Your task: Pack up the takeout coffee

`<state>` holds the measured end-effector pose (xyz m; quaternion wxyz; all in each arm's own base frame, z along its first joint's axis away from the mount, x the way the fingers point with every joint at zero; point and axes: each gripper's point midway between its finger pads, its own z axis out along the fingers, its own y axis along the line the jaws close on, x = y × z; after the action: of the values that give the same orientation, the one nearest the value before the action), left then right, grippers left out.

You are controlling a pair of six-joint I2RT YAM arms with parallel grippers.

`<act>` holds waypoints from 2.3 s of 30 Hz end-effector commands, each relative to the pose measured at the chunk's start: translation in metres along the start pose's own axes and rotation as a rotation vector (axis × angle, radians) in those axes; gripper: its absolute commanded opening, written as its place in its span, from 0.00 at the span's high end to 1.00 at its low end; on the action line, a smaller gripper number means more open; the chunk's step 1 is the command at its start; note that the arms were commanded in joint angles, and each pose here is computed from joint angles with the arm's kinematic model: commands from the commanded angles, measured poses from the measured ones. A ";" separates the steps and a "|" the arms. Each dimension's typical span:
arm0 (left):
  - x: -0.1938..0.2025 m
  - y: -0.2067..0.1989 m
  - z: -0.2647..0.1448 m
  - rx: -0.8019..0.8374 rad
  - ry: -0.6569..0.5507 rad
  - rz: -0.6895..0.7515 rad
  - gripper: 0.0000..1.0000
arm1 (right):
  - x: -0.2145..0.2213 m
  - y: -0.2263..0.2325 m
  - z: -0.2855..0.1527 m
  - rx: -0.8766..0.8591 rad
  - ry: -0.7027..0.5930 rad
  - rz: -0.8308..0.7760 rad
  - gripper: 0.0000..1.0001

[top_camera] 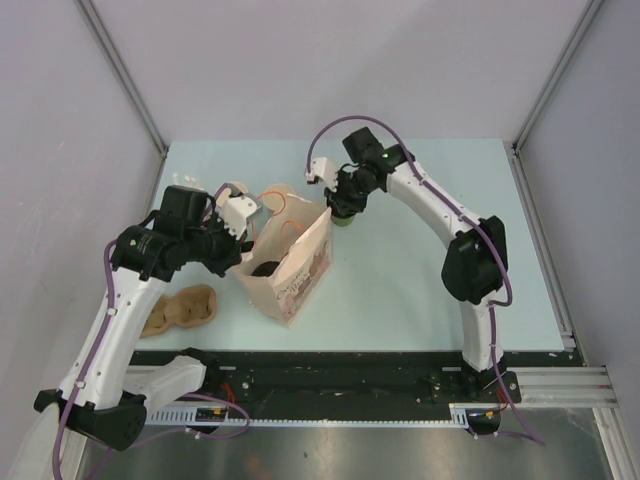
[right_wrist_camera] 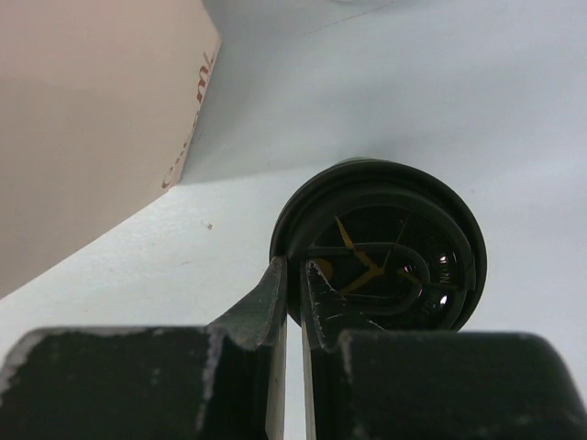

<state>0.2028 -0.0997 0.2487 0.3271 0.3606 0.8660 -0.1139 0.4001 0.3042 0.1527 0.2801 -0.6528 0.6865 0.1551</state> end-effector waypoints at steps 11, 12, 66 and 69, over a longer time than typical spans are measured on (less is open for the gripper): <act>-0.035 -0.018 -0.012 0.137 -0.096 0.040 1.00 | -0.054 0.020 -0.159 0.307 -0.194 0.494 1.00; -0.039 -0.021 -0.014 0.151 -0.112 0.045 1.00 | -0.058 0.026 -0.174 0.319 -0.218 0.505 1.00; -0.034 -0.010 0.010 0.102 -0.091 -0.028 1.00 | -0.133 0.141 -0.089 0.005 -0.035 0.384 1.00; -0.034 -0.010 0.010 0.103 -0.095 -0.031 1.00 | -0.129 0.139 -0.076 -0.012 -0.026 0.398 1.00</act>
<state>0.2134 -0.1290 0.2583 0.3332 0.3661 0.8497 -0.1816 0.2487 0.3709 0.2778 0.2646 -0.4952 0.8031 0.1993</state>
